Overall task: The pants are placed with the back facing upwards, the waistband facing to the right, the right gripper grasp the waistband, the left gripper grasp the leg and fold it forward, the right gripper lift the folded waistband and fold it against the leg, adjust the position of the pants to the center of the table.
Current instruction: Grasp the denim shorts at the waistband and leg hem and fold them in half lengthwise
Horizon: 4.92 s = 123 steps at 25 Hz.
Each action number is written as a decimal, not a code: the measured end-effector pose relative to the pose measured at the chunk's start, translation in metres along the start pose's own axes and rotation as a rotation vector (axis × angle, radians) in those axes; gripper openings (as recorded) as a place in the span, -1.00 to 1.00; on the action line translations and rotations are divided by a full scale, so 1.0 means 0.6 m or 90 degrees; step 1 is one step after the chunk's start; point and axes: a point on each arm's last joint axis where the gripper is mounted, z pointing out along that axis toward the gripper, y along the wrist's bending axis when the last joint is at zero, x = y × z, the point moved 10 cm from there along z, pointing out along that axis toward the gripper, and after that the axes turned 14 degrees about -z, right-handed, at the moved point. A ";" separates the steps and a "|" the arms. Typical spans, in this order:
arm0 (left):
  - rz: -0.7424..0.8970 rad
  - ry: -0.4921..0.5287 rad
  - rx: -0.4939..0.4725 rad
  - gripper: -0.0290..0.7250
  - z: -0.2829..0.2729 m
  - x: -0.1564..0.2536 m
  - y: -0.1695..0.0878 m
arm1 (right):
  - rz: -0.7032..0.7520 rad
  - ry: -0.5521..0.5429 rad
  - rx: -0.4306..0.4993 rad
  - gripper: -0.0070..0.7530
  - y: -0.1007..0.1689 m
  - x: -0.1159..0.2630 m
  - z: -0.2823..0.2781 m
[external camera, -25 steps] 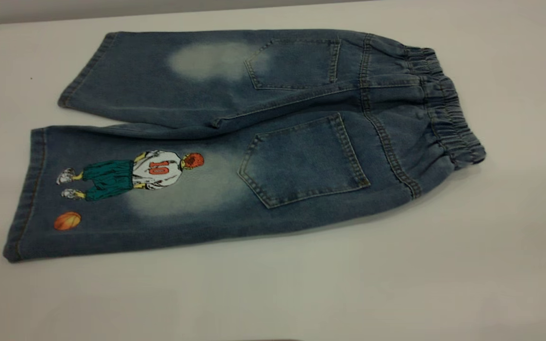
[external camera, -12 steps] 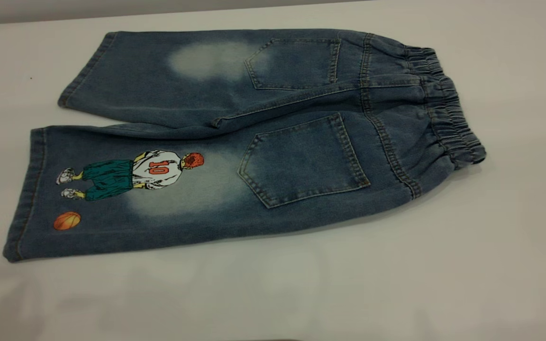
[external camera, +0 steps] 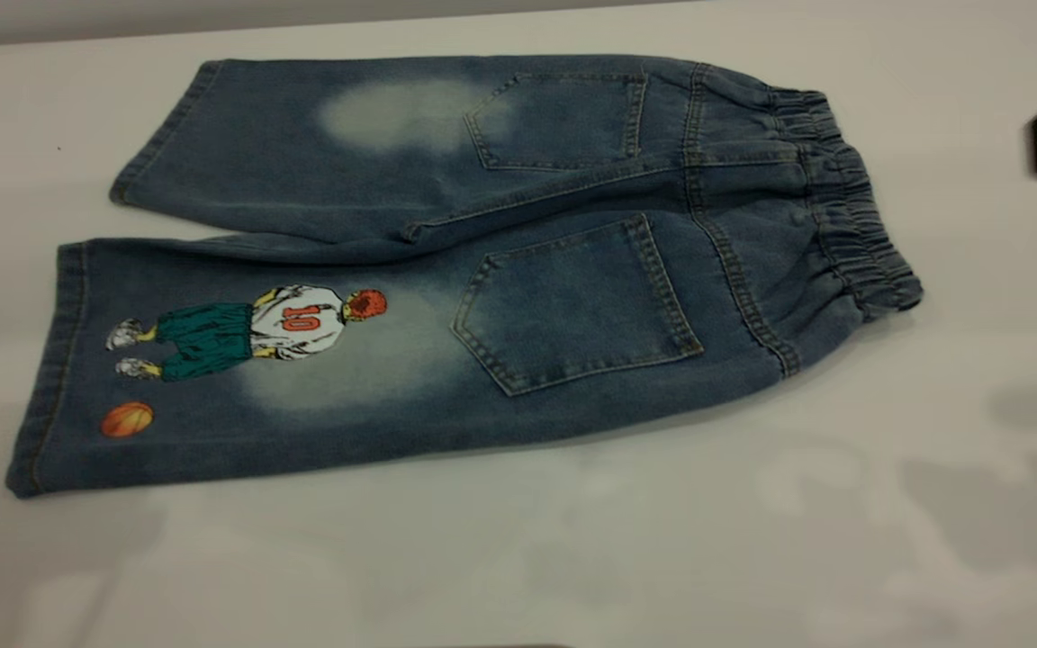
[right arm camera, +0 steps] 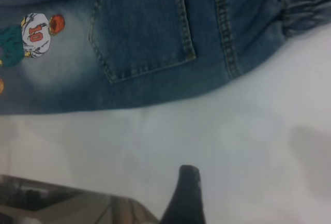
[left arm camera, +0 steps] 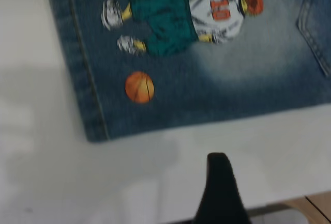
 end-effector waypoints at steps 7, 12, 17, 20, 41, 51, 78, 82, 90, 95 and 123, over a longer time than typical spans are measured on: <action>0.002 -0.009 -0.010 0.30 0.030 -0.015 0.011 | 0.036 0.005 -0.002 0.55 -0.039 -0.013 0.083; 0.004 -0.023 -0.015 0.30 0.034 -0.024 0.014 | 0.066 0.007 0.001 0.55 -0.068 -0.011 0.135; 0.001 -0.024 -0.015 0.30 0.035 -0.024 0.014 | 0.060 0.014 0.016 0.55 -0.096 -0.002 0.176; 0.001 -0.025 -0.015 0.30 0.035 -0.025 0.014 | 0.056 0.025 0.019 0.55 -0.107 -0.004 0.196; 0.000 -0.028 -0.014 0.30 0.035 -0.026 0.013 | 0.064 0.039 0.045 0.30 -0.149 -0.035 0.262; 0.013 -0.023 -0.024 0.30 0.038 -0.025 0.019 | 0.044 0.035 0.008 -0.89 -0.132 -0.037 0.264; 0.014 0.194 -0.208 0.30 0.225 0.075 0.175 | 0.014 0.044 -0.020 -0.89 -0.119 -0.032 0.264; 0.018 0.178 -0.208 0.30 0.229 0.067 0.176 | 0.013 0.045 -0.021 -0.89 -0.118 -0.032 0.264; 0.015 0.177 -0.208 0.16 0.229 0.067 0.176 | 0.011 0.045 -0.023 -0.89 -0.117 -0.032 0.264; 0.016 0.176 -0.208 -0.30 0.229 0.066 0.176 | 0.012 0.043 -0.037 -0.89 -0.110 -0.033 0.264; 0.072 0.011 -0.084 -0.88 -0.011 -0.044 0.022 | -0.165 -0.067 -0.132 -0.89 0.051 -0.120 0.042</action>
